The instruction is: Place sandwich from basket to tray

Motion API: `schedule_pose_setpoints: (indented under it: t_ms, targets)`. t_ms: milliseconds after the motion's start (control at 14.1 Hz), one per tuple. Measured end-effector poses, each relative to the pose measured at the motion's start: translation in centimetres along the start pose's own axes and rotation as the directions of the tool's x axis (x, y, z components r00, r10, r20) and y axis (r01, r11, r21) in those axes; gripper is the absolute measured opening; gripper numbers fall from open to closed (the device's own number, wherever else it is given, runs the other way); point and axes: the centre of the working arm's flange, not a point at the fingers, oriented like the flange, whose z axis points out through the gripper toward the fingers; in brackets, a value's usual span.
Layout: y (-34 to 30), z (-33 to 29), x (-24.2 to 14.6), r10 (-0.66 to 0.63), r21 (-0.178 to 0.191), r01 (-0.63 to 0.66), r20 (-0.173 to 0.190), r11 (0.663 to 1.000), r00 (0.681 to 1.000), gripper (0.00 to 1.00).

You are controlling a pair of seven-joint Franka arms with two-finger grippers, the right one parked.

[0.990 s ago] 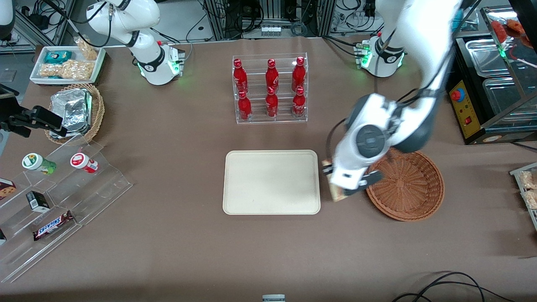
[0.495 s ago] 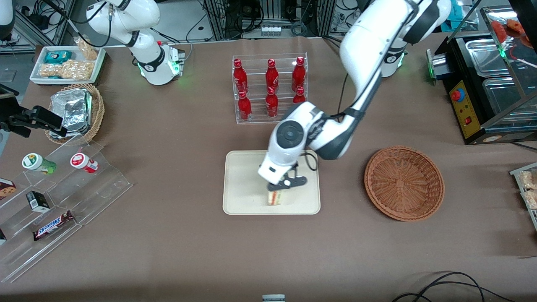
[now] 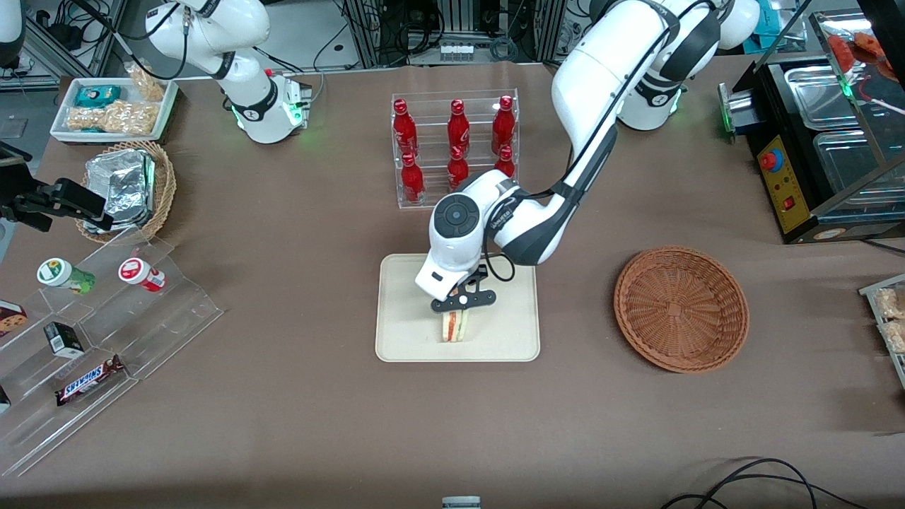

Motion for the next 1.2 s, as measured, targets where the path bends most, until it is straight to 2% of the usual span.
schedule_pose_setpoints:
  t_ms: [141, 212, 495, 636, 778, 919, 990, 1061, 1202]
  targets:
    - [0.0, 0.7, -0.1, -0.032, 0.001, 0.032, 0.003, 0.999, 0.999, 0.14]
    - [0.1, 1.0, 0.0, -0.051, -0.004, 0.051, 0.001, 0.999, 0.999, 0.20]
    - [0.6, -0.6, 0.3, -0.072, -0.035, 0.071, -0.019, 0.997, 0.997, 0.60]
    - [0.6, -5.3, 0.3, -0.072, -0.024, 0.072, -0.025, 0.997, 0.997, 0.80]
    - [-0.8, -13.0, -0.4, -0.075, 0.015, 0.076, -0.031, 0.997, 0.997, 0.99]
    - [-3.6, -20.0, -1.2, -0.089, 0.064, 0.091, -0.041, 0.994, 0.995, 1.00]
    - [-5.6, -22.2, -1.3, -0.109, 0.104, 0.111, -0.033, 0.988, 0.994, 1.00]
    - [-8.1, -23.5, -0.8, -0.141, 0.147, 0.142, -0.019, 0.979, 0.990, 1.00]
    - [-13.5, -24.1, 2.2, -0.227, 0.193, 0.224, -0.004, 0.955, 0.974, 1.00]
